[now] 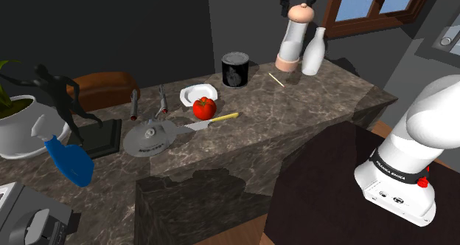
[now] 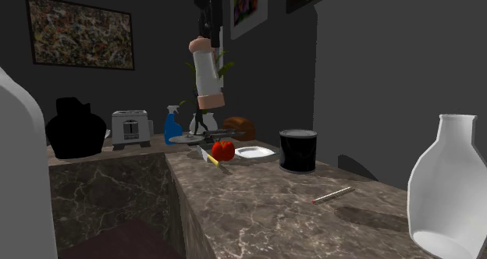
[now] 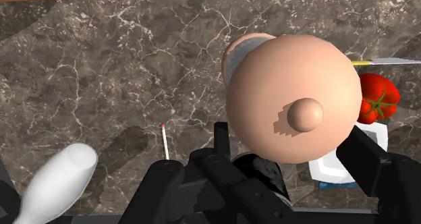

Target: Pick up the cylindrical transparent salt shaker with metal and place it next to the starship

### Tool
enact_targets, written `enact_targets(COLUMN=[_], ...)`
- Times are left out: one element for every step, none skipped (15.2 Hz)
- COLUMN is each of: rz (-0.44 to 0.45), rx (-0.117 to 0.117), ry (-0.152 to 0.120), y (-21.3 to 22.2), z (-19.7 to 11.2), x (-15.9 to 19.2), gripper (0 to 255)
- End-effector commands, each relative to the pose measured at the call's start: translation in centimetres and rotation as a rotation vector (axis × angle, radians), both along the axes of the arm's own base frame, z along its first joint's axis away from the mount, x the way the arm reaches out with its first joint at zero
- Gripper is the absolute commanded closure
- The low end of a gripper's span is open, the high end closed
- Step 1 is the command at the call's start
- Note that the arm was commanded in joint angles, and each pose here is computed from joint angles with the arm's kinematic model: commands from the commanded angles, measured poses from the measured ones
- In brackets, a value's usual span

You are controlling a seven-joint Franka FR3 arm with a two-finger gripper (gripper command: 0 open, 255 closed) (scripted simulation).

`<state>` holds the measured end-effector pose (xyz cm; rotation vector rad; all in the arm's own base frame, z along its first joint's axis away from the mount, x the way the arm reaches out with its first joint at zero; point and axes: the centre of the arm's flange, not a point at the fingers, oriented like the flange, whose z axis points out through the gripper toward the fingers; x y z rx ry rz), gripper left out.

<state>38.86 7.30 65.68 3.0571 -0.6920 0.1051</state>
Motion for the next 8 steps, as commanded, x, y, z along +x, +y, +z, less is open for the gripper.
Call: enact_targets(rz=[0.000,0.000,0.000,0.000,0.000,0.000,0.000,0.000], rx=[0.001,0.001,0.001,0.001,0.001,0.001,0.001,0.001], ry=[0.000,0.000,0.000,0.000,0.000,0.000,0.000,0.000], y=[2.7,4.0,5.2,6.5,7.7,9.0,10.3,11.5], z=[0.2,0.2,0.2,0.2,0.2,0.2,0.2,0.2], x=[0.8,1.3,1.7,2.1,2.5,2.9,3.3,3.7], gripper=[255,255,255,255,255,255,255,255])
